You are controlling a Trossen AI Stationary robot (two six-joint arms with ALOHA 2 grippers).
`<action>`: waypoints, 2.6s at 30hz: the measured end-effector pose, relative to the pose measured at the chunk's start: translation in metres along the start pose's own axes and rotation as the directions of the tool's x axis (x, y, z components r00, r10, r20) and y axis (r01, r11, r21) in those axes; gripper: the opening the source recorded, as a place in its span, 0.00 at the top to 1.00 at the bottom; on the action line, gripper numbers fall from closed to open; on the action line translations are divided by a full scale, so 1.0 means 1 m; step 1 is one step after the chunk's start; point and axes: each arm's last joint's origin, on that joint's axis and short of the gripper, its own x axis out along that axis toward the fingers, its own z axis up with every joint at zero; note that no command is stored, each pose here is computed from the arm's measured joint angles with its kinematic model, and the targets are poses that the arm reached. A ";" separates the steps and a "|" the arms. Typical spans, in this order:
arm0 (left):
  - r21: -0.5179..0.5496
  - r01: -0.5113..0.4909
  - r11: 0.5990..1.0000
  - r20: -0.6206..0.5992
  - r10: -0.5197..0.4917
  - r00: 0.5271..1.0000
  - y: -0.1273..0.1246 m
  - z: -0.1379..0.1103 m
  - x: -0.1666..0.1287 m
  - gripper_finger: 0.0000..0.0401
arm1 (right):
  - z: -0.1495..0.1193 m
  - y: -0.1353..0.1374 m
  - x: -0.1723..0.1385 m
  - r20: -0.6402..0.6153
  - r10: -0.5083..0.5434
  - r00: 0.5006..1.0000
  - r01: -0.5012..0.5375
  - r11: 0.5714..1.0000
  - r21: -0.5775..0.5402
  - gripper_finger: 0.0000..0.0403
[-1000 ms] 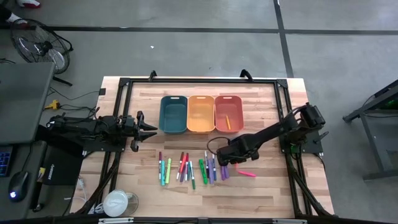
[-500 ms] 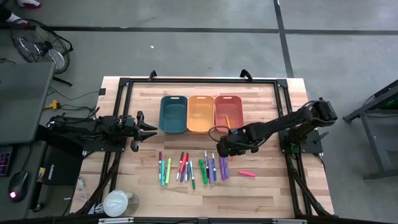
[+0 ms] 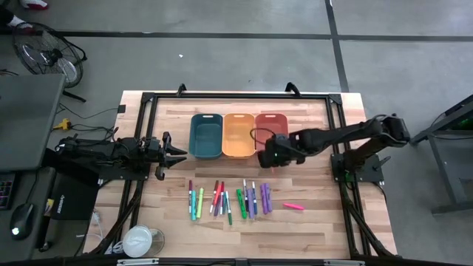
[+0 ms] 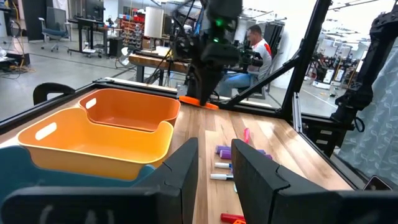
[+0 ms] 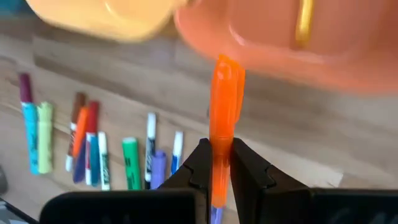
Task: Pick & Place Markers
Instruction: Put the orange pen into the orange bin, then put the pink pen into the orange bin
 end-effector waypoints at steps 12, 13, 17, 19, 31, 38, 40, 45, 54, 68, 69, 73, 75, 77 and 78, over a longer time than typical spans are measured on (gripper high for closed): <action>0.000 0.000 1.000 0.000 0.000 1.000 0.000 0.000 0.000 0.77 | 0.068 -0.005 -0.016 0.105 0.023 0.994 -0.021 1.000 -0.023 0.93; 0.000 0.000 1.000 0.000 0.000 1.000 0.000 0.000 0.000 0.77 | 0.073 -0.007 -0.016 0.108 0.010 0.994 -0.009 1.000 -0.017 0.93; 0.000 0.000 1.000 0.000 0.000 1.000 0.000 0.000 0.000 0.77 | 0.086 -0.021 -0.012 0.092 -0.094 0.991 0.092 0.996 0.017 0.93; 0.000 0.000 1.000 0.000 0.000 1.000 0.000 0.000 0.000 0.77 | 0.090 -0.026 -0.008 0.085 -0.138 0.987 0.136 0.990 0.025 0.93; 0.000 0.000 1.000 -0.001 0.000 1.000 0.000 0.000 0.000 0.77 | 0.102 -0.034 0.042 0.006 -0.286 0.958 0.286 0.958 0.033 0.92; 0.000 0.000 1.000 0.000 0.000 1.000 0.000 0.000 0.000 0.77 | 0.103 -0.034 0.050 0.012 -0.296 0.955 0.295 0.955 0.022 0.88; 0.000 0.000 1.000 0.000 0.000 1.000 0.000 0.000 0.000 0.77 | 0.103 -0.034 0.050 0.017 -0.298 0.954 0.297 0.954 0.021 0.88; 0.000 0.000 1.000 -0.001 0.000 1.000 0.000 0.000 0.000 0.77 | 0.103 -0.034 0.050 0.011 -0.295 0.955 0.295 0.955 0.015 0.88; 0.000 0.000 1.000 -0.001 0.000 1.000 0.000 0.000 0.000 0.77 | 0.103 -0.032 0.051 0.011 -0.282 0.959 0.282 0.959 0.014 0.78; 0.000 0.000 1.000 0.000 0.000 1.000 0.000 0.000 0.000 0.77 | 0.099 -0.024 0.027 0.049 -0.180 0.983 0.184 0.978 -0.094 0.61; 0.000 0.000 1.000 -0.001 0.000 1.000 0.000 0.000 0.000 0.77 | 0.098 -0.024 0.022 0.059 -0.175 0.983 0.180 0.977 -0.110 0.60; 0.000 0.000 1.000 0.000 0.000 1.000 0.000 0.000 0.000 0.77 | 0.085 -0.022 0.001 0.068 -0.138 0.988 0.150 0.966 -0.210 0.60; 0.000 0.000 1.000 0.000 0.000 1.000 0.000 0.000 0.000 0.77 | 0.075 -0.021 -0.009 0.059 -0.130 0.990 0.141 0.956 -0.257 0.60; 0.000 0.000 1.000 0.000 0.000 1.000 0.000 0.000 0.000 0.77 | 0.065 -0.021 -0.018 0.049 -0.125 0.991 0.134 0.940 -0.313 0.61; 0.000 0.000 1.000 0.000 0.000 1.000 0.000 0.000 0.000 0.77 | 0.059 -0.021 -0.022 0.043 -0.127 0.991 0.134 0.927 -0.349 0.61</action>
